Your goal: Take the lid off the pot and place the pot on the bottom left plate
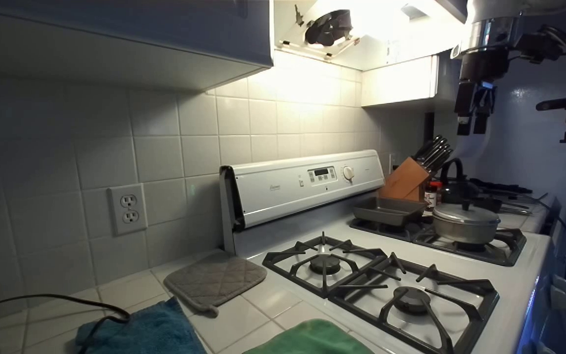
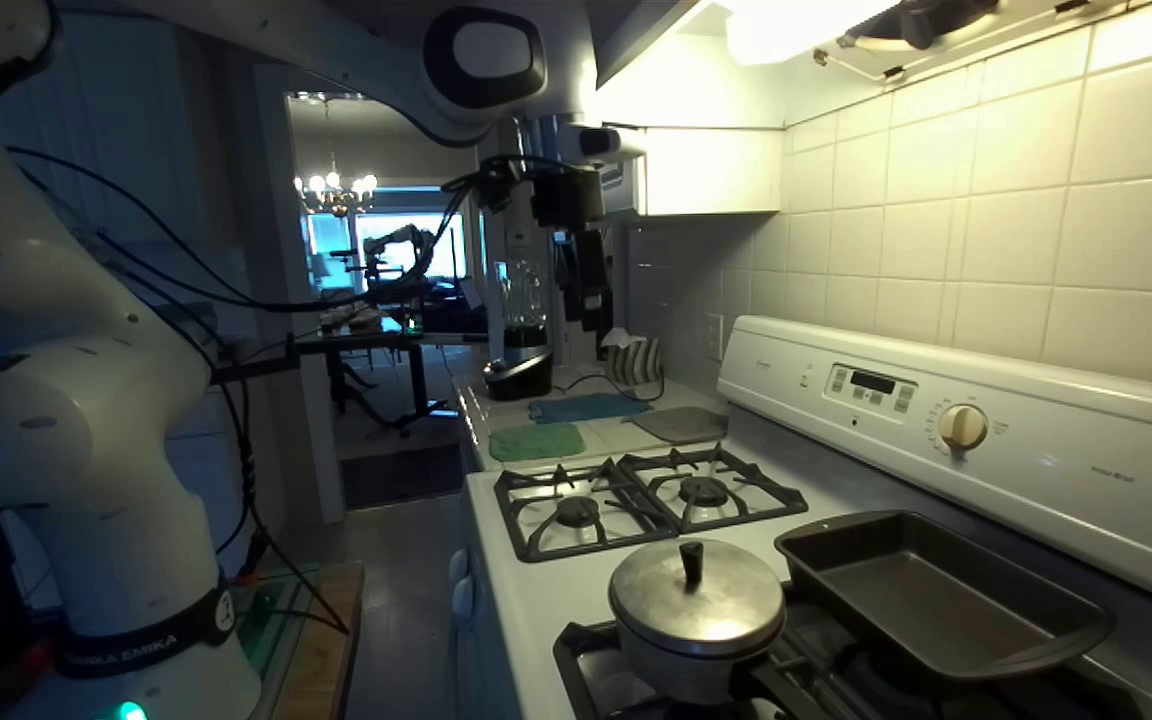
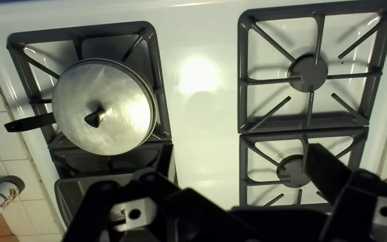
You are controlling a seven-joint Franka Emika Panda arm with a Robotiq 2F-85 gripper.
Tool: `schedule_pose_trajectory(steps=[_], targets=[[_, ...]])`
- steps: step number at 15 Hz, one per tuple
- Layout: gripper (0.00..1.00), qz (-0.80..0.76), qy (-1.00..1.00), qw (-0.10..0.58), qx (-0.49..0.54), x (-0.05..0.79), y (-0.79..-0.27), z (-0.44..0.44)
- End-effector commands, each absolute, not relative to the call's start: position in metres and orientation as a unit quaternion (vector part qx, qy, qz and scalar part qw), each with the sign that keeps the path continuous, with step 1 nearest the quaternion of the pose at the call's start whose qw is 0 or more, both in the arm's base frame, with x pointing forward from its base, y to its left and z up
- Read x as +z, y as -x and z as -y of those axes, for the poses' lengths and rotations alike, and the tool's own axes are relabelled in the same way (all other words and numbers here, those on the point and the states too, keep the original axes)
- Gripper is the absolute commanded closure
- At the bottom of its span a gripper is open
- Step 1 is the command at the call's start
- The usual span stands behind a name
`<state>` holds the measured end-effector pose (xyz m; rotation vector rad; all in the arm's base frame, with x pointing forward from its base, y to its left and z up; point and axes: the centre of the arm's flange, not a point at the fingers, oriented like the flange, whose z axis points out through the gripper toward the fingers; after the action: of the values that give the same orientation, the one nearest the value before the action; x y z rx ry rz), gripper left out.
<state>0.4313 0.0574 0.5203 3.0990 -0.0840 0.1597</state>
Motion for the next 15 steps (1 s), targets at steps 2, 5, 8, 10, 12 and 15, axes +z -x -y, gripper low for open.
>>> schedule_pose_trajectory(steps=[2,5,8,10,12,15], targets=[[0.00,0.027,-0.998,0.019,0.051,0.520,-0.431,-0.057],[0.00,0.027,-0.998,0.019,0.051,0.520,-0.431,-0.057],[0.00,0.052,-0.998,0.017,0.037,0.508,-0.430,-0.042],[0.00,0.066,-0.997,0.016,0.031,0.498,-0.426,-0.028],[0.00,0.075,-0.997,0.018,0.032,0.489,-0.422,-0.014],[0.00,0.072,-0.995,0.041,0.056,0.476,-0.419,0.004]])
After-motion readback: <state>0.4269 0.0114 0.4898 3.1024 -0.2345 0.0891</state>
